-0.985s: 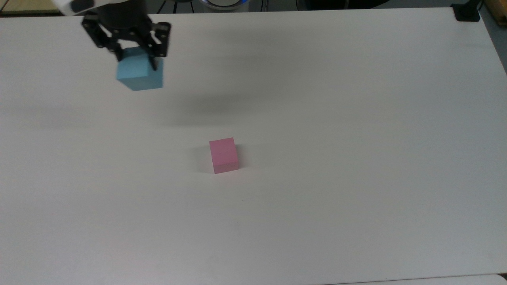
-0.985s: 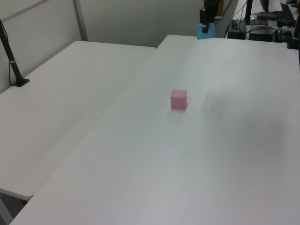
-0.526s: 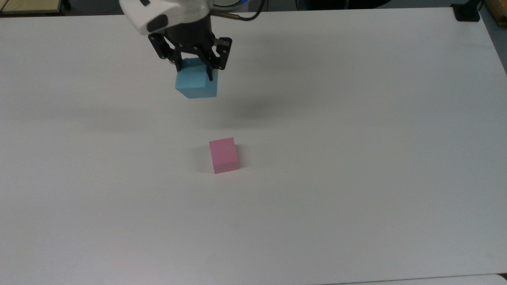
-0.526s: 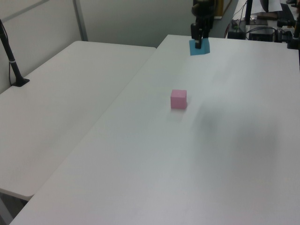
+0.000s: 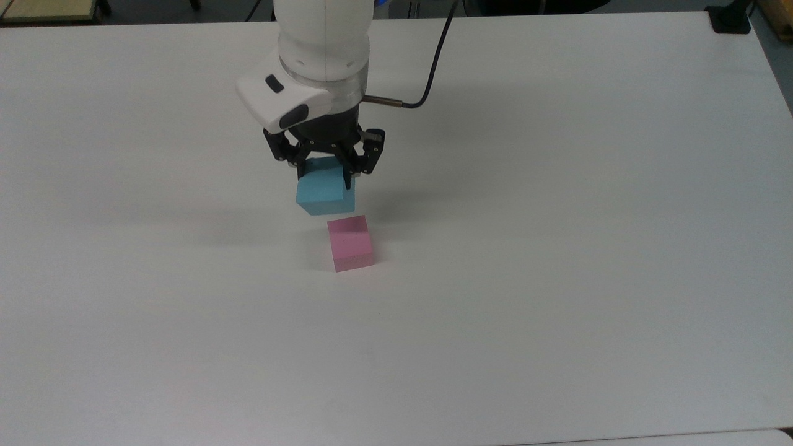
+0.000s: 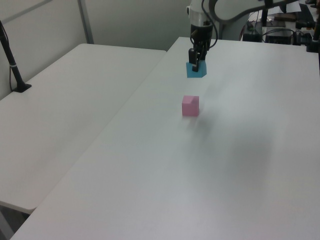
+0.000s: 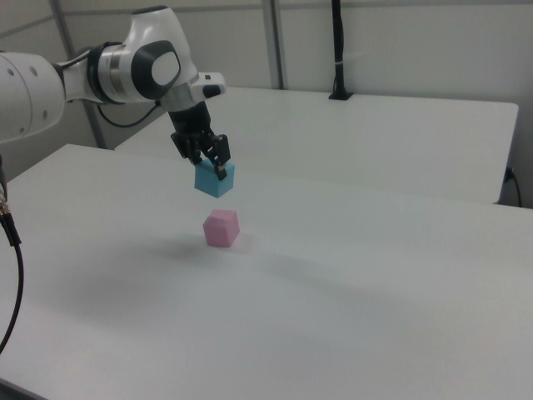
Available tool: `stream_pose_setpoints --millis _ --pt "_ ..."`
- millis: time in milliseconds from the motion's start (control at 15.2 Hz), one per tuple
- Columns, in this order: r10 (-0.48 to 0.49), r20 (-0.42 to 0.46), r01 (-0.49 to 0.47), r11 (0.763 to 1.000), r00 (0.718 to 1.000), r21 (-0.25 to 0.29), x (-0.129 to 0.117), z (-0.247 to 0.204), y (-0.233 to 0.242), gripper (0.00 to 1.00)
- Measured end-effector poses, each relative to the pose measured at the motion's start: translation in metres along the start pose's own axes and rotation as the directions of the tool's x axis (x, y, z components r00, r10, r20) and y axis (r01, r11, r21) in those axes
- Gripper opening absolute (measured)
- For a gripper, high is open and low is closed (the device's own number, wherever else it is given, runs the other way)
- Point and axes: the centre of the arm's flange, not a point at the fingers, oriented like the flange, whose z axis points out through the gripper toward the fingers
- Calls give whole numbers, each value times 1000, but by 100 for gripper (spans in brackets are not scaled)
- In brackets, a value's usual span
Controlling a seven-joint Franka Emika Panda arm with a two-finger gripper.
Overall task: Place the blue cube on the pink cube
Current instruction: 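Lift the light-blue cube and carry it above the pink cube, then lower the light-blue cube onto the pink cube's top face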
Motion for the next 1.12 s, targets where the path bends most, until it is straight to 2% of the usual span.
stream_pose_setpoints --millis 591,1117 --pt "-132 -24 129 987 991 -91 1 43 -24 61" --pt "-204 -20 200 972 979 -122 -8 69 -53 61"
